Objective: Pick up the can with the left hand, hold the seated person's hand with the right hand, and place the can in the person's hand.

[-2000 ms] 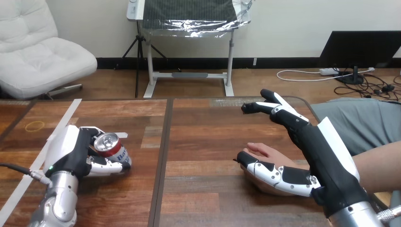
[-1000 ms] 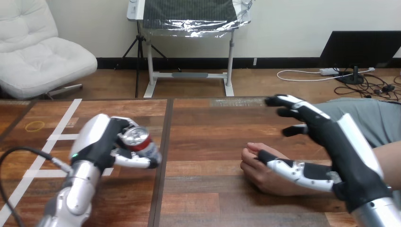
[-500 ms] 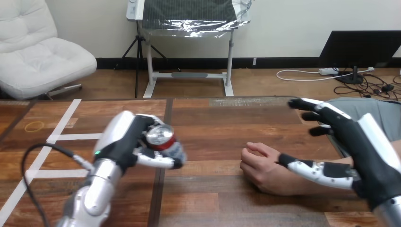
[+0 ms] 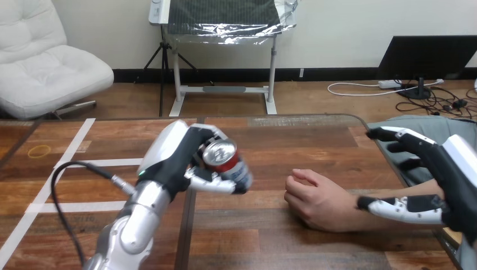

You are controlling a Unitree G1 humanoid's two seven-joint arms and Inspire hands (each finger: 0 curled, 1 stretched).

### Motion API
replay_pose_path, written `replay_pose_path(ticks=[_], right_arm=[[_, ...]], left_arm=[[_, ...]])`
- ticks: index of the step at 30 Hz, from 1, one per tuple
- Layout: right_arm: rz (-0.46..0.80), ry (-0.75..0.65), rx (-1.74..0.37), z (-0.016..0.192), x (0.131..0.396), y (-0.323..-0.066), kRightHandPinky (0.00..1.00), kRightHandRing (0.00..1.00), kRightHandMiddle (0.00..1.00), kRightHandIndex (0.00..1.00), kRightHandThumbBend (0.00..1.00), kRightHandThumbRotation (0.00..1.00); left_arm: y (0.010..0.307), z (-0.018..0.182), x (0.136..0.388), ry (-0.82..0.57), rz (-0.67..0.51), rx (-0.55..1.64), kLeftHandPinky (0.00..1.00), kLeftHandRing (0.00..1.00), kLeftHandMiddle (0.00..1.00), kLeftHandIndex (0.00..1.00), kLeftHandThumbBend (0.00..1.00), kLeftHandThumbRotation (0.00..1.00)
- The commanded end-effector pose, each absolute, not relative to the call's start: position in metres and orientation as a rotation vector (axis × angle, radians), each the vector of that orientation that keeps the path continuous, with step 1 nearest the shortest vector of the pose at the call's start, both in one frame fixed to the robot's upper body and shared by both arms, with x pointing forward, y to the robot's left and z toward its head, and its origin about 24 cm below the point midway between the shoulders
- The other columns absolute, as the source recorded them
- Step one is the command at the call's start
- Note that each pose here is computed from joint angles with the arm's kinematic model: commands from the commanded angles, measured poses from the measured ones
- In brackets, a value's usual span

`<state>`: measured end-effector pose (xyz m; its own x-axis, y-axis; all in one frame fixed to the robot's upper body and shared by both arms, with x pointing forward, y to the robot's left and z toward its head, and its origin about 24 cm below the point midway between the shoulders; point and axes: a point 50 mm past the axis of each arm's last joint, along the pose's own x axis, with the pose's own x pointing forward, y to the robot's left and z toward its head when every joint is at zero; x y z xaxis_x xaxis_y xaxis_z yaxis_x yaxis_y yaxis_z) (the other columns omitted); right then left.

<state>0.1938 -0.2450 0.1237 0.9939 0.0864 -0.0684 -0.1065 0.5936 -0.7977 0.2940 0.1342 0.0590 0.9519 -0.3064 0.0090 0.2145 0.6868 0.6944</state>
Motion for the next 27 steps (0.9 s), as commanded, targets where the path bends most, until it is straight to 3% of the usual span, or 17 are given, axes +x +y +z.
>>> replay_pose_path(ticks=[1, 15, 27], right_arm=[[0.108, -0.094, -1.065, 0.16, 0.204, -0.243, 0.71, 0.84, 0.86, 0.82, 0.8, 0.0], [0.188, 0.043, -1.304, 0.169, 0.216, -0.254, 0.71, 0.85, 0.86, 0.81, 0.88, 0.0], [0.283, 0.147, -1.456, 0.172, 0.229, -0.254, 0.78, 0.87, 0.87, 0.8, 0.89, 0.0]], left_arm=[[0.118, 0.102, 0.303, -0.304, -0.279, 0.752, 0.34, 0.39, 0.45, 0.48, 0.65, 0.0], [0.112, 0.105, 0.3, -0.316, -0.305, 0.751, 0.34, 0.39, 0.44, 0.48, 0.64, 0.0], [0.109, 0.105, 0.299, -0.32, -0.316, 0.749, 0.34, 0.39, 0.44, 0.48, 0.64, 0.0]])
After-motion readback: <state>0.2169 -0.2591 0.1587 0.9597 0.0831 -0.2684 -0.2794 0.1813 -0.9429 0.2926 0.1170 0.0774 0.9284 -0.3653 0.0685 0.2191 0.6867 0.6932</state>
